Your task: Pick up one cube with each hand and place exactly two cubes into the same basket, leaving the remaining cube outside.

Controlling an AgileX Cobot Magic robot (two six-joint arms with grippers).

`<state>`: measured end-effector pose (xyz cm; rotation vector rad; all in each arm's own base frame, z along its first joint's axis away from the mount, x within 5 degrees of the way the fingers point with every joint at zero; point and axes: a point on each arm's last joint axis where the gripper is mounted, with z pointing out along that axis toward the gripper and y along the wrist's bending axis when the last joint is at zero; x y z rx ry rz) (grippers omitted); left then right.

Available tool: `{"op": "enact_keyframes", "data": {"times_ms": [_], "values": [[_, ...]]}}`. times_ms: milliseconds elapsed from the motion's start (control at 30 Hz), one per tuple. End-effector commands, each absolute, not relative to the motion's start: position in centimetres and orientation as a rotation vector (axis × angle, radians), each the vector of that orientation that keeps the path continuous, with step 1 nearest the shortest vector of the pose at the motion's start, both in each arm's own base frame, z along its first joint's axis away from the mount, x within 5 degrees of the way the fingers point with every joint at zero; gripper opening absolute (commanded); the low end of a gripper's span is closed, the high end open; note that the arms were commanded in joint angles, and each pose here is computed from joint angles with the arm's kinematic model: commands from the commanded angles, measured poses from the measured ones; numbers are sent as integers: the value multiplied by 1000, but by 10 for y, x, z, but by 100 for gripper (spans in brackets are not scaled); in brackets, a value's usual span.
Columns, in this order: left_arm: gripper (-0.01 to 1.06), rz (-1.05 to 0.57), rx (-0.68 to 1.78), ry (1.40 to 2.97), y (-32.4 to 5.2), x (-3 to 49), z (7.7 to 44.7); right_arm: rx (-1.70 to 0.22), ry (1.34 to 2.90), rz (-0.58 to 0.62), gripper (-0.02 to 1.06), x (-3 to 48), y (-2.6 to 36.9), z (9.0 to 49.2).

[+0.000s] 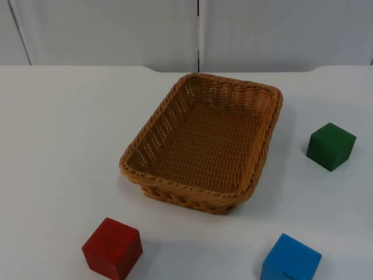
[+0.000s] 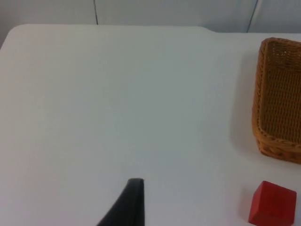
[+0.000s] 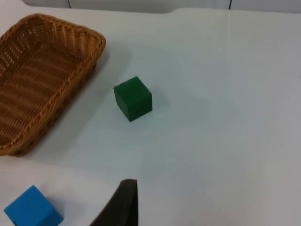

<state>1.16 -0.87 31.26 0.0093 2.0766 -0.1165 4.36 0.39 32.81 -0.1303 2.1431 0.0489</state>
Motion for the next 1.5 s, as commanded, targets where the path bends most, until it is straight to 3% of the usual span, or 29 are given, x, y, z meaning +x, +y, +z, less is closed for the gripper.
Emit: {"op": "enact_keyframes", "data": {"times_ms": [0, 633, 933, 1467], "values": [[105, -144, 1, 2066, -10, 14, 317, -137, 2109, 32, 105, 45, 3, 336], [105, -235, 6, 2111, -16, 37, 324, -144, 2163, 28, 105, 84, 8, 353], [105, -247, 68, 2149, -19, 55, 338, -166, 2260, 18, 105, 120, 12, 341], [105, -258, 173, 2344, -21, 106, 326, -196, 2437, 14, 105, 176, 19, 310]]}}
